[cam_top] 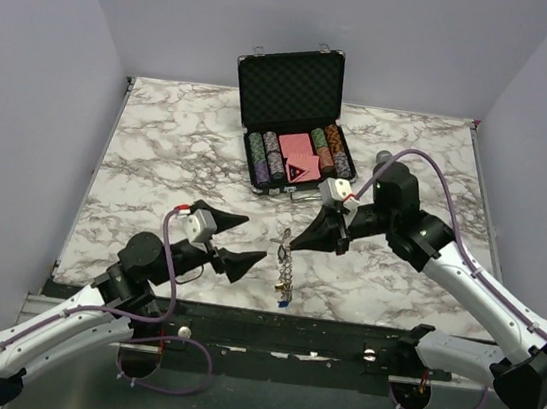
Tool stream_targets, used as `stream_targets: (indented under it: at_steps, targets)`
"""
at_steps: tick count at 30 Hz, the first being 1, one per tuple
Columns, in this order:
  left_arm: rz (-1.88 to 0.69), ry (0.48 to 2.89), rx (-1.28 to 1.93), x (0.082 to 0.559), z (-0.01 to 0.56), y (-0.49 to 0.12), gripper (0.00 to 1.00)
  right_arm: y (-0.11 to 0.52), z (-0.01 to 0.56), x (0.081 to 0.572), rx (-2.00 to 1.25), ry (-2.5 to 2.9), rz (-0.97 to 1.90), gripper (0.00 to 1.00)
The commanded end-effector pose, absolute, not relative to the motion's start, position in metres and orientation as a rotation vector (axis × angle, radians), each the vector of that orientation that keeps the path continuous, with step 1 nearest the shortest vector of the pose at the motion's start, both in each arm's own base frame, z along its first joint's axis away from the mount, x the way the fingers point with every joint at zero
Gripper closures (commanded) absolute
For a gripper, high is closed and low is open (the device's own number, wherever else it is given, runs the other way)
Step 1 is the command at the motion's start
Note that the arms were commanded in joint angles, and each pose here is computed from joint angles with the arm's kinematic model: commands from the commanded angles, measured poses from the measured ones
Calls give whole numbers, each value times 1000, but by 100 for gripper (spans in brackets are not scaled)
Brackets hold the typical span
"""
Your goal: Put the keys on the keyring
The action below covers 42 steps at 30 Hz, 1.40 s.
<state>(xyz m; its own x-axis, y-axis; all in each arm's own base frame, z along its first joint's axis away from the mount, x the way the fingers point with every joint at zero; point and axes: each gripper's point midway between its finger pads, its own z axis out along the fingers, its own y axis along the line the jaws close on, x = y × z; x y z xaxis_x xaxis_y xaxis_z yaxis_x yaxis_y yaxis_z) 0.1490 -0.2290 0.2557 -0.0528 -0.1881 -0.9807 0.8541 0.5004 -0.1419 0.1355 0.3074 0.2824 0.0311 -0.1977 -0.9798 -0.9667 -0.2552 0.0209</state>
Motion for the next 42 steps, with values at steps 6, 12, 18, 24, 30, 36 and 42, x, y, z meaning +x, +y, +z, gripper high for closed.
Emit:
stream_targets:
  at_steps: [6,12,18,24,30,36,42]
  targets:
    - [-881,1138,820,145,283,-244,12,311,315,122,-1568,897,1321,100]
    - [-837,1013,808,137,291,-232,12,310,315,119,-1569,849,1313,100]
    - [-849,932,910,124,286,-239,17,311,316,118,-1524,844,1338,100]
    - [-816,1033,1029,133,272,-253,37,311,311,118,-1516,865,1345,100]
    - [-737,1089,1071,143,267,-252,45,312,311,120,-1510,879,1347,100]
    - [-719,1080,1105,147,269,-258,48,313,312,122,-1495,910,1359,100]
    - [-704,1077,1127,149,267,-264,50,313,310,122,-1492,924,1369,100]
